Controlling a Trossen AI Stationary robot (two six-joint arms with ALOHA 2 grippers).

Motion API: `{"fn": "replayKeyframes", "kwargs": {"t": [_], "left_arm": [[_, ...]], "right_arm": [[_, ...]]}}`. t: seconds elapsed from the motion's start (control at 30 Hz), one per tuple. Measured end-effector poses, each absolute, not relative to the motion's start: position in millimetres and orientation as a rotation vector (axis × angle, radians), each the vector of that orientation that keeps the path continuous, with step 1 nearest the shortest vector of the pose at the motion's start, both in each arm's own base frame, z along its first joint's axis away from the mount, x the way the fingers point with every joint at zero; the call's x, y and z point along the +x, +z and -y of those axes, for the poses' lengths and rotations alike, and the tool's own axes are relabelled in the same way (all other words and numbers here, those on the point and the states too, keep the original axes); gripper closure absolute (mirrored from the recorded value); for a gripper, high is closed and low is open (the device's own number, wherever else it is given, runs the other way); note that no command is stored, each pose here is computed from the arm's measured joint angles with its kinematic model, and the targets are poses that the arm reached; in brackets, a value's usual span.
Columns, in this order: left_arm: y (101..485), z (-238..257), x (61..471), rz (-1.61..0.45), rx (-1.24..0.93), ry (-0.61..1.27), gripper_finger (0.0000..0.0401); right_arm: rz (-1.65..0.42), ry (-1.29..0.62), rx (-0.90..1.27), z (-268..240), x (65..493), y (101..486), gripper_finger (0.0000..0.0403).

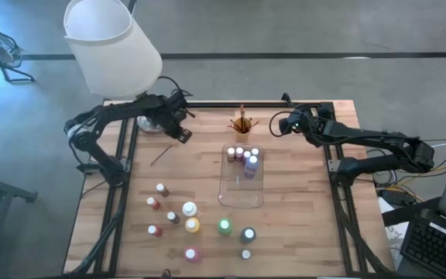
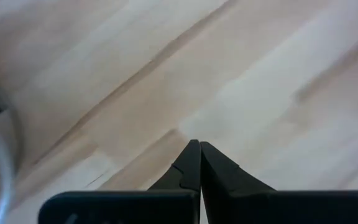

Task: Pick & Place Paint Supplies
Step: Put the gold paint brush into the yellow cup

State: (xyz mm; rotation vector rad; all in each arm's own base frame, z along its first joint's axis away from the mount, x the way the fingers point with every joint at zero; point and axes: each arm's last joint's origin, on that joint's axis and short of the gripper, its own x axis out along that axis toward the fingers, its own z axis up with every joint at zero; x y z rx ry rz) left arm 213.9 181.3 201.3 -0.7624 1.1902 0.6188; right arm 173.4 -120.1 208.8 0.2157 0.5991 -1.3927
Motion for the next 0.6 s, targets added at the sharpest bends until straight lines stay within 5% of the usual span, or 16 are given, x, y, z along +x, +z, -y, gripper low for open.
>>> {"fn": "replayKeyframes", "kwargs": {"t": [0.6], "left_arm": [[243, -164, 260, -1.051, -0.644, 0.487, 0.0401]], "right_arm": [[-0.595, -1.393, 0.219, 120, 174, 209, 0.0394]]}}
